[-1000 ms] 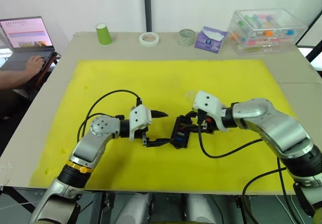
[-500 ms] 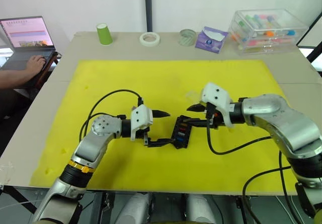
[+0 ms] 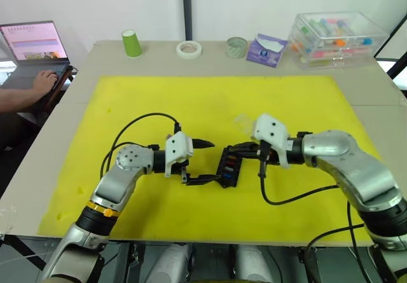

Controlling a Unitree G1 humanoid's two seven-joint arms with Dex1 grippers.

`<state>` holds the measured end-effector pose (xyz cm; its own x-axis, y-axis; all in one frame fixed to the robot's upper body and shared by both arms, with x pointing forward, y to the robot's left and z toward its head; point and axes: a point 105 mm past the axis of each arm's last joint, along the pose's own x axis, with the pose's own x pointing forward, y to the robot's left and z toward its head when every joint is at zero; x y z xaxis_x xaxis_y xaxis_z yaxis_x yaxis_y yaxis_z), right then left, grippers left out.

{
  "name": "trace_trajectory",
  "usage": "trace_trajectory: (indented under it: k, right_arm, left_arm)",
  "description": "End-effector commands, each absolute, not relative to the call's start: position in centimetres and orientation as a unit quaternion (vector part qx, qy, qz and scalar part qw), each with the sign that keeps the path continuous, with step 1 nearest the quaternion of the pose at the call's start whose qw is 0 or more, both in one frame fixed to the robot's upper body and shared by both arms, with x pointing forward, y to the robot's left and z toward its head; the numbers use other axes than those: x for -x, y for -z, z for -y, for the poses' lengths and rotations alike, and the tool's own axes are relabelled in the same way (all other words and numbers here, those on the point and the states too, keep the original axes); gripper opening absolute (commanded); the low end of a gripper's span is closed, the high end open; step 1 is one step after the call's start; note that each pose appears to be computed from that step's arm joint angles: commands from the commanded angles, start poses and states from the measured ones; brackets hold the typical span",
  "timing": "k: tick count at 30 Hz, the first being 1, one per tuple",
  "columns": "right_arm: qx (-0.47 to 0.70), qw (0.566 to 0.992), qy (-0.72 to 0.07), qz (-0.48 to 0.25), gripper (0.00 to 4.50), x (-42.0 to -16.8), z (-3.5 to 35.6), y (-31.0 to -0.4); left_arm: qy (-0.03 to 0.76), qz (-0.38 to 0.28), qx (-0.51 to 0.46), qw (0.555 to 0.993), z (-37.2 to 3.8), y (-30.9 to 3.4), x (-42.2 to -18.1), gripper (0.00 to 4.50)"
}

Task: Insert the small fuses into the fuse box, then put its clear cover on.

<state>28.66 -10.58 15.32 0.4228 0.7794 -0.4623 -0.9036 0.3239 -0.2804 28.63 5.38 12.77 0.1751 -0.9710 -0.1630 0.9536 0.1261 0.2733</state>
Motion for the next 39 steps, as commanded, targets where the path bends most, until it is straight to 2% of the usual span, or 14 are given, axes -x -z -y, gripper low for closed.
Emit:
trace_trajectory:
  k: [1,7,16,19,24,29,32,37,39]
  right_arm:
    - [0.262,0.804,-0.518,-0.129,0.02,-29.1,10.9,-13.3]
    - [0.261,0.814,-0.508,-0.110,0.02,-29.5,11.5,-13.9]
    - [0.233,0.824,-0.515,-0.043,0.02,-29.0,11.0,-18.6]
    - [0.224,0.834,-0.503,0.016,0.02,-28.5,11.4,-22.6]
    - [0.247,0.852,-0.462,0.022,0.02,-28.5,14.9,-23.8]
    - [0.309,0.863,-0.400,-0.006,1.54,-29.0,19.8,-22.8]
    - [0.307,0.878,-0.368,-0.015,2.66,-29.2,22.0,-22.3]
    - [0.296,0.899,-0.320,-0.038,4.33,-29.4,25.6,-19.6]
    - [0.297,0.901,-0.316,-0.039,4.48,-29.4,26.1,-19.4]
  left_arm:
    - [0.643,0.045,-0.171,0.745,-5.4,-13.9,-28.6,4.50]
    - [0.640,0.040,-0.172,0.748,-5.7,-13.8,-28.5,4.50]
    - [0.642,0.047,-0.168,0.746,-6.4,-14.6,-28.0,4.50]
    - [0.625,0.058,-0.164,0.761,-8.8,-17.3,-27.9,4.50]
    - [0.552,0.006,-0.170,0.816,-15.0,-19.1,-29.3,4.50]
    - [0.434,-0.037,-0.230,0.870,-22.5,-19.1,-31.4,4.50]
    - [0.370,-0.048,-0.239,0.896,-26.3,-19.4,-32.1,4.50]
    - [0.315,-0.060,-0.252,0.913,-29.7,-18.2,-32.2,4.50]
    - [0.308,-0.057,-0.251,0.916,-30.0,-18.2,-32.3,4.50]
